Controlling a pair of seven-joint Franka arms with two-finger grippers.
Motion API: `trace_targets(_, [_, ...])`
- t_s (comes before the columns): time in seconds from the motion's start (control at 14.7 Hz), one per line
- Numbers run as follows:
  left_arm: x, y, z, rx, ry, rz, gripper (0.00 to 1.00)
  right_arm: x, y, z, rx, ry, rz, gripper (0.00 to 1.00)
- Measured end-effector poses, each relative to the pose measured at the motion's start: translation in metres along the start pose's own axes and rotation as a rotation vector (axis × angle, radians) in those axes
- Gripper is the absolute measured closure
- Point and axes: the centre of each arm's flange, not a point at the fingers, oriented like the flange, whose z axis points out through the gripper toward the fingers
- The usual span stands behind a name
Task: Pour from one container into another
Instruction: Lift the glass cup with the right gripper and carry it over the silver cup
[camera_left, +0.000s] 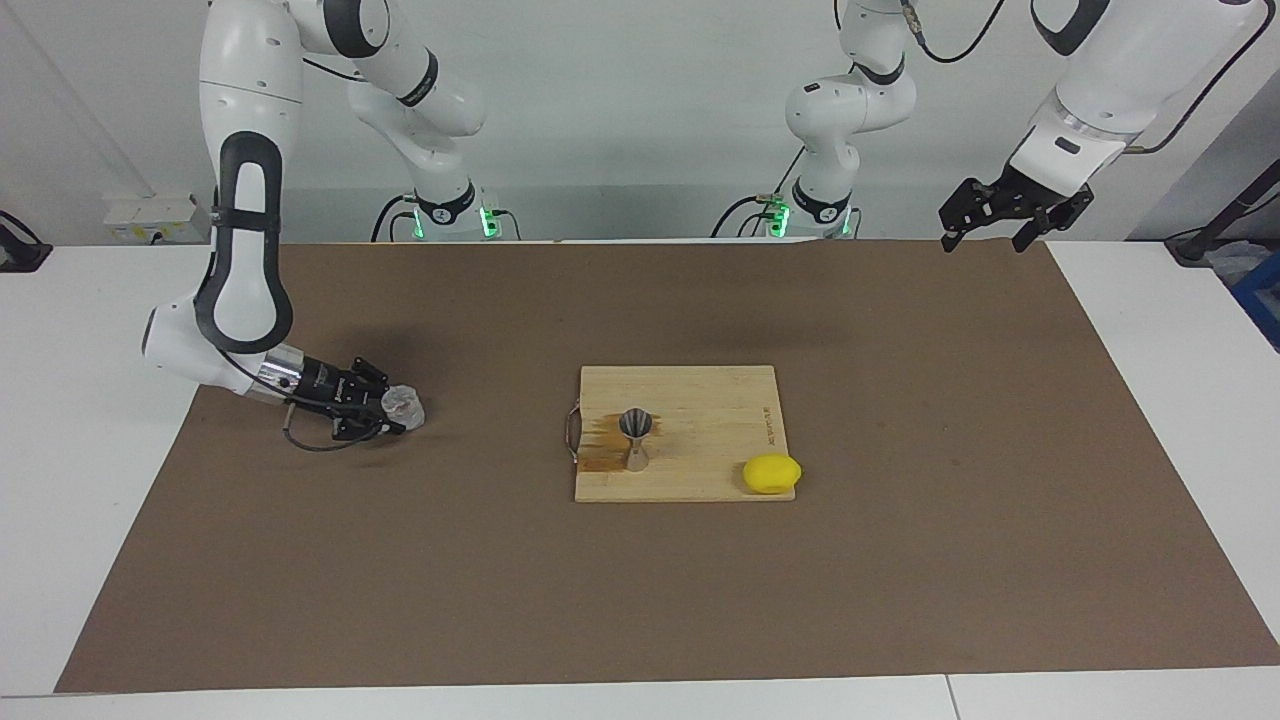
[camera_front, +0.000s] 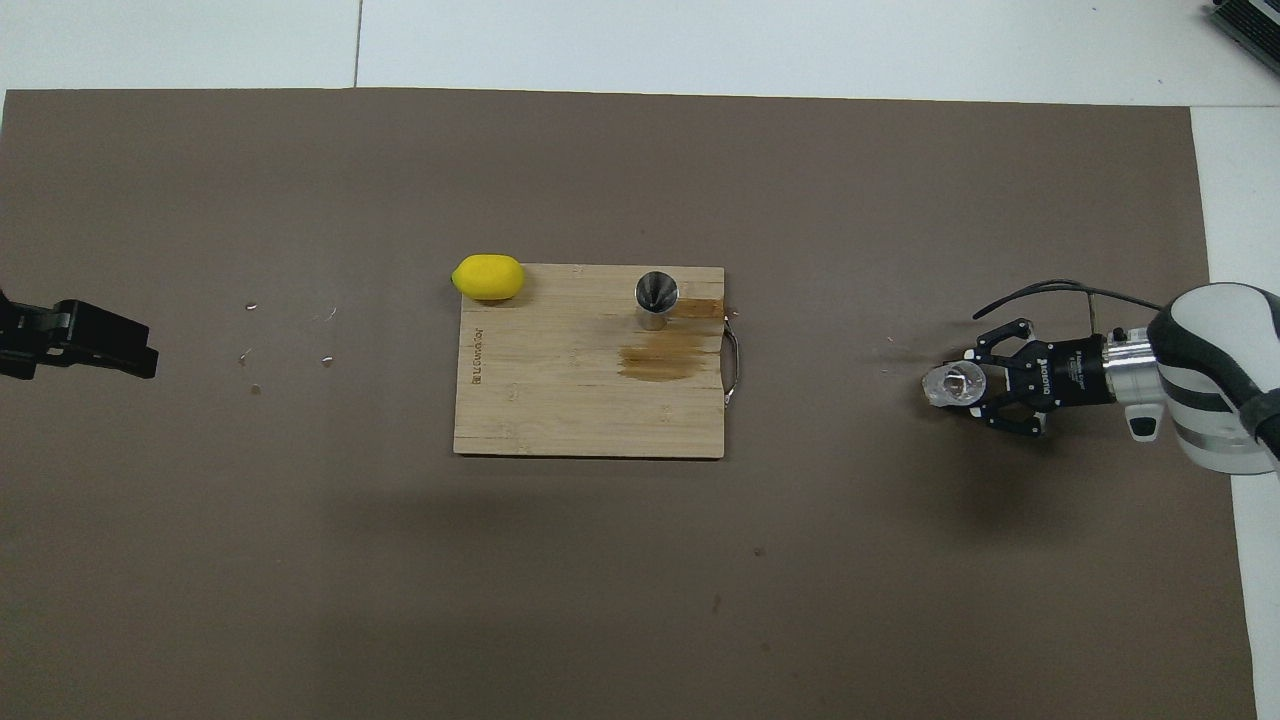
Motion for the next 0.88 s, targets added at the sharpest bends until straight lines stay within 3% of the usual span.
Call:
trace_targets(0.34, [0.000, 0.000, 0.000, 0.000, 0.000, 0.000, 0.00, -0.032, -0.017, -0.016, 0.029, 0.015, 0.070, 0.50])
trace_targets(0.61, [0.000, 0.000, 0.000, 0.000, 0.000, 0.000, 0.00, -0.095, -0.041, -0.009, 0.026, 0.036, 0.128, 0.50])
trace_targets(0.88, [0.000, 0.001, 0.000, 0.000, 0.001, 0.001, 0.00, -0.148, -0.067, 0.004, 0.049, 0.115, 0.148, 0.50])
